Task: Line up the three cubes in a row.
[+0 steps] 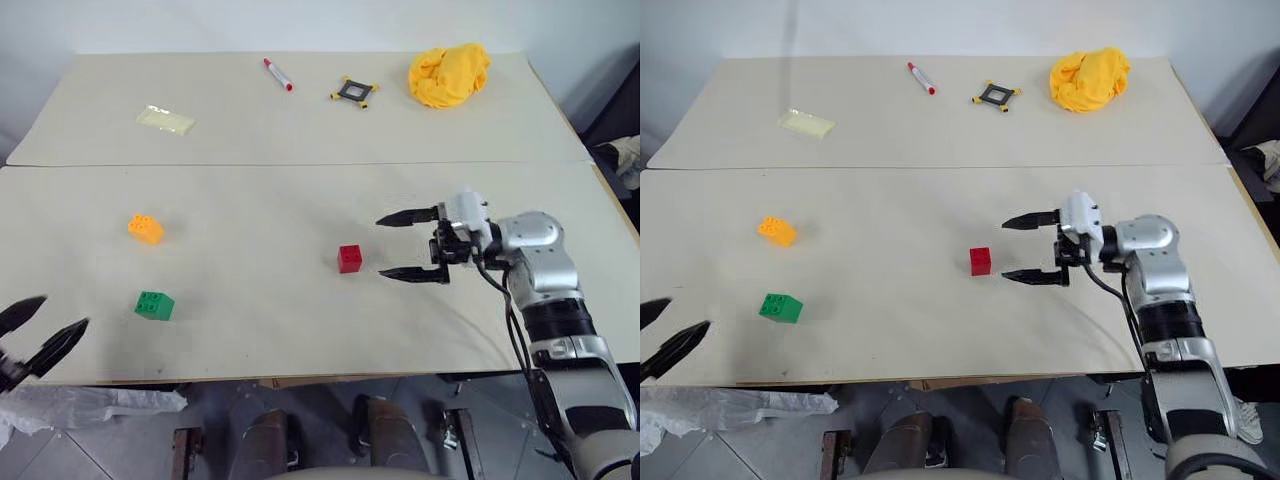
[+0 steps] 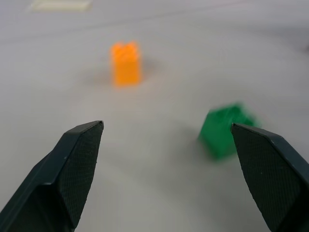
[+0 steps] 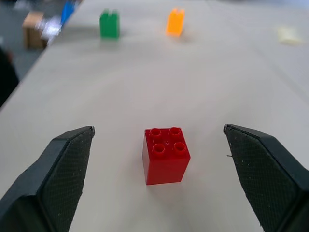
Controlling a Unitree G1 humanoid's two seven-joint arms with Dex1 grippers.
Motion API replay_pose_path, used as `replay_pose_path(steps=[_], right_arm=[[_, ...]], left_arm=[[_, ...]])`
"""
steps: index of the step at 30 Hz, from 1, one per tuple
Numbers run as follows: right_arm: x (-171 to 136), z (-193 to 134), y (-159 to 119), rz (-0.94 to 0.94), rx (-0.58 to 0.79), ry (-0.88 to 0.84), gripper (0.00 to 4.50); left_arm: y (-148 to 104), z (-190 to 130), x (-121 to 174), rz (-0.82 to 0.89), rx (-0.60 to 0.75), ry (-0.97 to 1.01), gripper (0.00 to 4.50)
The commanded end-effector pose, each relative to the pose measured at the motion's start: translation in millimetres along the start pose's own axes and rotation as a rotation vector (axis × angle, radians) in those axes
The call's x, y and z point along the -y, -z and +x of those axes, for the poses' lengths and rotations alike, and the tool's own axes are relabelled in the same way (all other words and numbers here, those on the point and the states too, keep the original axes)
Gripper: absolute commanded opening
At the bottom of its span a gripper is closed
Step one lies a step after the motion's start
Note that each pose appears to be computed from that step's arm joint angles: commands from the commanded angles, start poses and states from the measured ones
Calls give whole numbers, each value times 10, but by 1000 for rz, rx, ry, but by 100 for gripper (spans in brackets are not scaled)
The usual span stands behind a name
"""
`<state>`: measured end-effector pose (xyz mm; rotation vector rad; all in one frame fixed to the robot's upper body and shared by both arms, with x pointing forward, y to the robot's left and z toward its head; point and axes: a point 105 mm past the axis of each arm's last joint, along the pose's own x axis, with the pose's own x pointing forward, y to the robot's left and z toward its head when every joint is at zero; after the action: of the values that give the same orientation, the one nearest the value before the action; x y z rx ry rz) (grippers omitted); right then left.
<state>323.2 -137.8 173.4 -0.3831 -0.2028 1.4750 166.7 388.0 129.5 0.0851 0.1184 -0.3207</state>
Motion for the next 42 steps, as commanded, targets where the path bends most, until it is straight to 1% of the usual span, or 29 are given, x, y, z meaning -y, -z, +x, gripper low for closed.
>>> replay_pose_path(steps=[1,2,5,6,8,10,13,14,16,18,19,20,22,23,26,28,29,30,37,38,39,41,42], right_arm=[[-125,-100,-58,-28,79,-4,449],[-158,-118,-68,18,120,8,449],[-276,-154,-38,75,152,12,449],[-304,-152,-24,72,157,21,449],[-370,-138,-1,61,155,21,449],[-400,-131,0,53,155,25,449],[-413,-123,-5,52,158,34,449],[-435,-104,0,58,158,30,449],[-471,-69,9,67,158,22,449],[-503,-35,4,80,164,5,449],[-516,-13,-3,86,168,-5,449],[-521,8,-11,89,172,-10,449],[-516,40,-26,91,177,-17,449],[-513,49,-31,92,178,-19,449],[-510,70,-38,99,181,-27,449],[-505,77,-36,102,180,-28,449],[-504,77,-33,105,180,-27,450],[-505,78,-30,107,179,-25,450],[-519,64,-6,118,168,-4,450],[-509,56,-12,117,167,6,450],[-499,33,-20,114,164,16,450],[-475,-32,-31,112,152,44,450],[-463,-71,-37,113,147,63,450]], left_arm=[[172,-272,-35,-31,-41,-68,450],[199,-306,-20,-39,-42,-72,450],[175,-279,49,-51,-10,-65,450],[150,-223,112,-68,12,-50,450],[134,-81,306,-44,25,-7,450],[83,40,445,-30,64,-5,450],[32,136,539,-22,106,-26,450],[43,306,754,-32,126,9,450],[38,544,963,-32,152,-46,450],[44,640,972,-52,172,-127,450],[77,700,999,-90,167,-143,450],[107,766,1070,-123,156,-128,450],[158,870,1179,-120,111,-91,450],[173,896,1168,-120,100,-107,450],[175,935,1011,-112,107,-208,450],[188,962,996,-98,99,-209,450],[186,974,1000,-95,100,-203,409],[183,992,1000,-94,104,-197,392],[164,1178,965,-50,100,-98,174],[143,1189,962,-36,102,-75,150],[87,1206,988,-17,116,-14,150],[-239,1202,1116,6,254,180,150],[-382,1194,1191,23,279,298,150]])
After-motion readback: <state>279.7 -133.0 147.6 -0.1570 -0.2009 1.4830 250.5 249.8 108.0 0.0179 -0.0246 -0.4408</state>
